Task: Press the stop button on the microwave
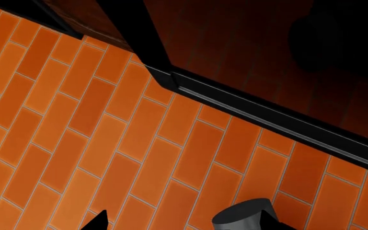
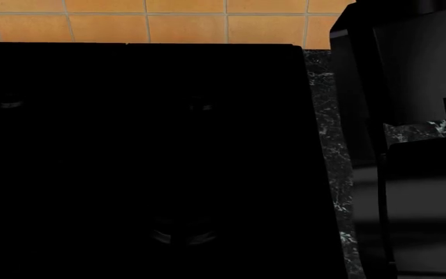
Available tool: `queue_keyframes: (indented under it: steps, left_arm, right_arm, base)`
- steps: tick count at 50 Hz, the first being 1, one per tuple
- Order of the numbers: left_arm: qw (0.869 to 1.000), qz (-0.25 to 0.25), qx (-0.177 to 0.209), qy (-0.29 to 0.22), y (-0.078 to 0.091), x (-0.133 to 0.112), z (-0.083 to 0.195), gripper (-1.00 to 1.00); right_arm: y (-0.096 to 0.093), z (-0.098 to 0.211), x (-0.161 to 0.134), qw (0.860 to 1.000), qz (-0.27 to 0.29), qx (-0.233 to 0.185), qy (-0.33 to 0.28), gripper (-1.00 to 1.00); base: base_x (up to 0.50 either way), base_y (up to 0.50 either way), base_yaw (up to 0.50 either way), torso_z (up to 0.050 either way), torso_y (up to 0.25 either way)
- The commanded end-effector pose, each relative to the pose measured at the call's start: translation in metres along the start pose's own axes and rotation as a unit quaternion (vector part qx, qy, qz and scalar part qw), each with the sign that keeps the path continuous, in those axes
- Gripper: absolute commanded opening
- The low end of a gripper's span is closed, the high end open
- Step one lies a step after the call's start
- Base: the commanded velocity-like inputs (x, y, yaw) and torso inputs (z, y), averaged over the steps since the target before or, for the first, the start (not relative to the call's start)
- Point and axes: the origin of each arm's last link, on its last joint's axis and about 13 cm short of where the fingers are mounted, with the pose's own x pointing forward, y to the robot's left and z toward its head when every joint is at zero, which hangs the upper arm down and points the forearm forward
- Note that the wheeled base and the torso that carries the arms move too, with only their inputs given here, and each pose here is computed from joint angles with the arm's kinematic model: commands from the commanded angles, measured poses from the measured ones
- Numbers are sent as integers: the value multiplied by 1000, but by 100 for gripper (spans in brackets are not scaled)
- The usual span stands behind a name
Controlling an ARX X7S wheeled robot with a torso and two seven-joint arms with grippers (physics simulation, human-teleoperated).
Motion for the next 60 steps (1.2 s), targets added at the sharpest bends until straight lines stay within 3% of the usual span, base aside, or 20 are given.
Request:
queue_keyframes:
  steps: [1, 21, 51, 52, 60]
  left_arm:
    - [1000, 0, 0, 1, 0, 0, -1, 100]
    - [1000, 0, 0, 1, 0, 0, -1, 100]
    - [1000, 0, 0, 1, 0, 0, -1, 100]
    - [1000, 0, 0, 1, 0, 0, -1, 100]
    - [1000, 0, 0, 1, 0, 0, -1, 100]
  right_arm:
    - [0, 0, -1, 1000, -4, -21, -3, 100]
    - [-1, -9, 0, 1000, -6, -18, 1, 100]
    - [-16, 24, -28, 998, -41, -45, 34, 100]
    - [-17, 24, -29, 998, -42, -44, 33, -100]
    - [-24, 22, -34, 997, -57, -42, 40, -100]
  base:
    - [0, 0, 0, 50, 105]
    - [99, 0, 0, 50, 105]
    - [0, 0, 0, 0, 0]
    - [0, 0, 0, 0, 0]
    - [0, 0, 0, 0, 0]
